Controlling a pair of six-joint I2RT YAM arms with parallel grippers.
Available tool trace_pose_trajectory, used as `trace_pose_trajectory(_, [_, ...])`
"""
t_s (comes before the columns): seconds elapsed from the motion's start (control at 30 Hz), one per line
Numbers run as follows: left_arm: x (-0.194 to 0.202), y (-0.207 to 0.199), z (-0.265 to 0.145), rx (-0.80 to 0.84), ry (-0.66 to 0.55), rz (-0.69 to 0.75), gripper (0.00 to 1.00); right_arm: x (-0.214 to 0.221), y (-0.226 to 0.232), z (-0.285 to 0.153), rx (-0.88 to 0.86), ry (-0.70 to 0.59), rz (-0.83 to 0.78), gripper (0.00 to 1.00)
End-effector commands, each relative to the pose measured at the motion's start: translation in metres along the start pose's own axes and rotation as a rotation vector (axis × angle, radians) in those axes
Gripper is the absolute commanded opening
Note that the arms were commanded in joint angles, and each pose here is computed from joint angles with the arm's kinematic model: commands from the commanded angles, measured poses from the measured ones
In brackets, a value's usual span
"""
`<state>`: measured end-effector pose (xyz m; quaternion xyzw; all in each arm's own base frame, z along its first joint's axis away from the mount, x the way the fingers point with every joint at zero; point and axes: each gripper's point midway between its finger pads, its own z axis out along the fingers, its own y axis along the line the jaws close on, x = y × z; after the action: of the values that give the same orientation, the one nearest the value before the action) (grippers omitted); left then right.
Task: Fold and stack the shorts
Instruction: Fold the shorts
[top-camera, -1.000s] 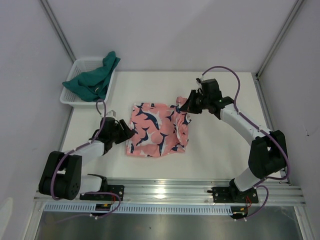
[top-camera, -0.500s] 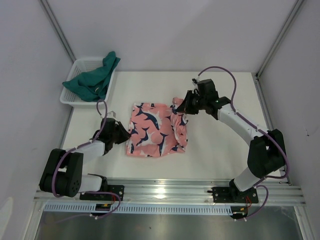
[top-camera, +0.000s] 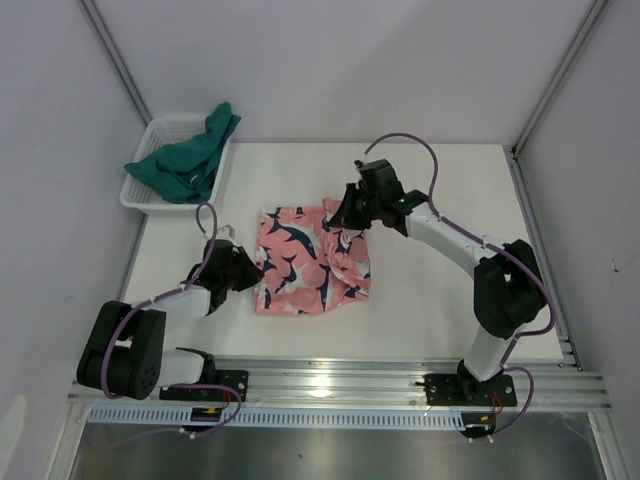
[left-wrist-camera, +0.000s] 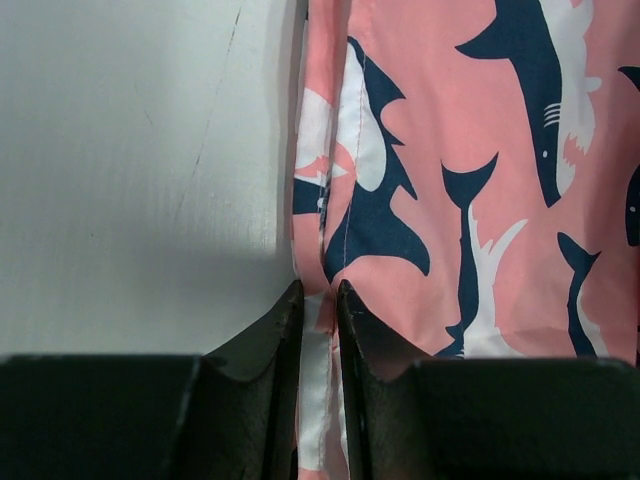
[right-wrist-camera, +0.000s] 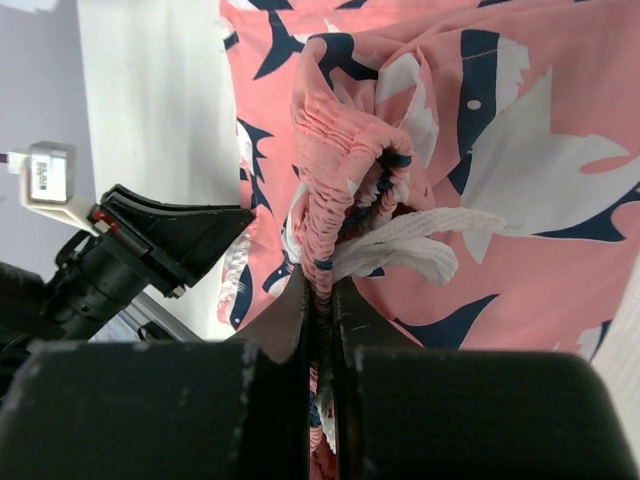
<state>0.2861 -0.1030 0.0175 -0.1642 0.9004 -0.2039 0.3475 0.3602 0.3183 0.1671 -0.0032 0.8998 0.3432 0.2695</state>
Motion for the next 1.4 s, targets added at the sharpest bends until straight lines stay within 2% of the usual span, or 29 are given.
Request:
trace_pose_trajectory(0.0, [0.003, -0.002, -0.001, 0.005, -0.004, -0.003, 0.23, -0.012, 0.028, 0.009, -0.044, -0.045, -0.015, 0.0])
trace_pose_trajectory(0.33, [0.003, -0.003, -0.001, 0.008, -0.004, 0.004, 0.23, -0.008, 0.071, 0.019, -0.093, -0.041, -0.061, 0.0])
trace_pose_trajectory(0.5, [0.003, -0.002, -0.002, 0.007, -0.005, 0.006, 0.23, -0.006, 0.076, 0.027, -0.076, -0.033, -0.07, 0.0])
trace_pose_trajectory(0.87, [0.004, -0.003, -0.033, -0.006, -0.01, -0.017, 0.25, 0.007, 0.017, 0.063, 0.098, 0.013, -0.113, 0.0])
trace_pose_trajectory(1.07, [-0.011, -0.003, -0.059, -0.037, -0.077, -0.025, 0.24, 0.02, 0.003, 0.081, 0.092, 0.075, -0.163, 0.0])
trace_pose_trajectory(1.2, [-0.017, -0.006, -0.06, -0.034, -0.09, -0.017, 0.25, 0.038, -0.011, 0.097, 0.126, 0.131, -0.182, 0.0])
trace_pose_trajectory(1.37, [-0.024, -0.02, -0.046, -0.002, -0.051, -0.003, 0.25, 0.054, -0.033, 0.11, 0.182, 0.172, -0.192, 0.0])
